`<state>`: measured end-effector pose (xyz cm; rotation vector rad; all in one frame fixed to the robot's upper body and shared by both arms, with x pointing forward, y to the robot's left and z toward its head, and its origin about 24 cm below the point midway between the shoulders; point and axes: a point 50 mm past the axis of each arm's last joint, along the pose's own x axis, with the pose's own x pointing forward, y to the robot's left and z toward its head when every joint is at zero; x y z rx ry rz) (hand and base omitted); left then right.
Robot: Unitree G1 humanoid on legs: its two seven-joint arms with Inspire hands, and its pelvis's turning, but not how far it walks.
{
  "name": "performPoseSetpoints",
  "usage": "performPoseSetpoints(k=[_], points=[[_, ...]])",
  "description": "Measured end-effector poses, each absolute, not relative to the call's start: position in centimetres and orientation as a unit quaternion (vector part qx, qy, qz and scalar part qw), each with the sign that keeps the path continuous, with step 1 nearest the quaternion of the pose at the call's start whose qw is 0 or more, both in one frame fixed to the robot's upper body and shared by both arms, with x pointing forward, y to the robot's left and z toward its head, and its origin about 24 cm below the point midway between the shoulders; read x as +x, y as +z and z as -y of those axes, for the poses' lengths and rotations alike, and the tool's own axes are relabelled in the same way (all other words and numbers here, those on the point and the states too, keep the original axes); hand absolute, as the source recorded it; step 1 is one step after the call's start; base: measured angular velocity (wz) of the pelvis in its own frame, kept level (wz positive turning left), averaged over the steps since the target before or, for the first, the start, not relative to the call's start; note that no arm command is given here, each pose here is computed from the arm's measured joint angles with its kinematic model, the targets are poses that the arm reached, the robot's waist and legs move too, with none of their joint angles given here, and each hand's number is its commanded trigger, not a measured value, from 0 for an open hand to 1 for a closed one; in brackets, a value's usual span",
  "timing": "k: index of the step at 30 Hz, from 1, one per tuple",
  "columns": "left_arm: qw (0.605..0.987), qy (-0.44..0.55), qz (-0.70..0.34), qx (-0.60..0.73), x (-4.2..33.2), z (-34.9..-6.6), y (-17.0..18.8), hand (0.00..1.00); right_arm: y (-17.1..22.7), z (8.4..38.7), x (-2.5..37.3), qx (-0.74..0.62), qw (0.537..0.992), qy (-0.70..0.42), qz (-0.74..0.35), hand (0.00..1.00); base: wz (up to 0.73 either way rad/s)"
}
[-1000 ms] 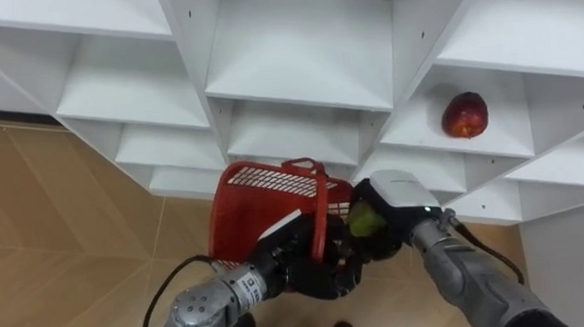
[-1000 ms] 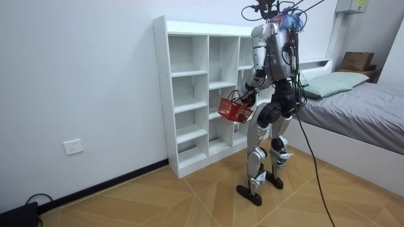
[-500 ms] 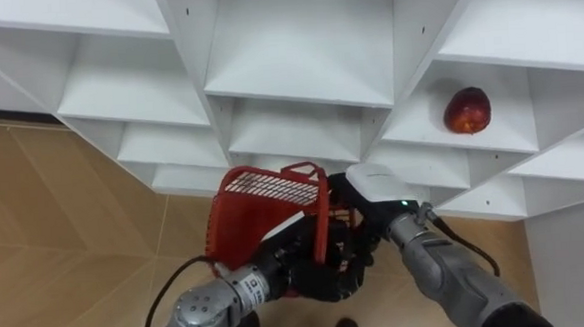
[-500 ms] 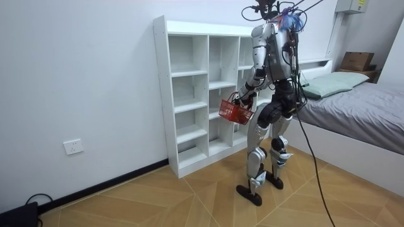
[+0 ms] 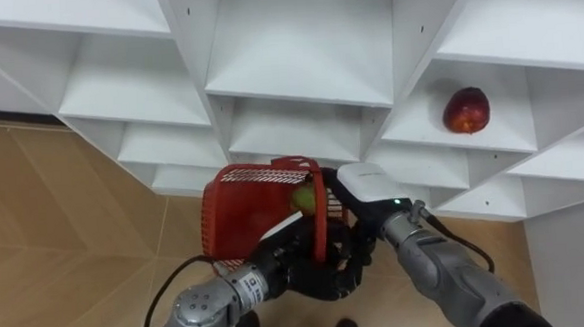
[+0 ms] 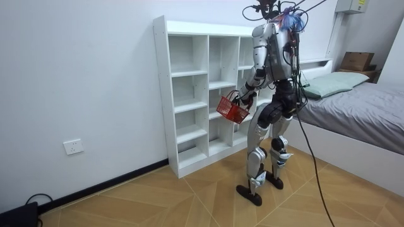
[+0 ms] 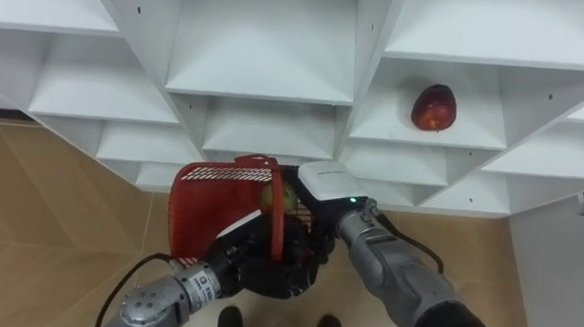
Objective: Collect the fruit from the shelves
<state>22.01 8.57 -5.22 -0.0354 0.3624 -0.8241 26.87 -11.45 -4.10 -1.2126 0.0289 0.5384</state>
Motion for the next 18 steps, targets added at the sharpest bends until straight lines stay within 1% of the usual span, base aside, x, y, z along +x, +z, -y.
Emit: performPoseSetpoints(k=[13, 18], points=[[0.901, -0.395, -0.181, -0.017, 21.8, -8.7, -5.5, 1.00, -4.3, 11.5, 26.6, -0.563, 0.787, 0.253, -0.017, 0.00, 0.00], [0.906, -0.375, -0.195, -0.015, 21.3, -9.4, -6.1, 1.00, -4.7, 11.9, 25.8, -0.554, 0.793, 0.252, -0.025, 0.00, -0.06]])
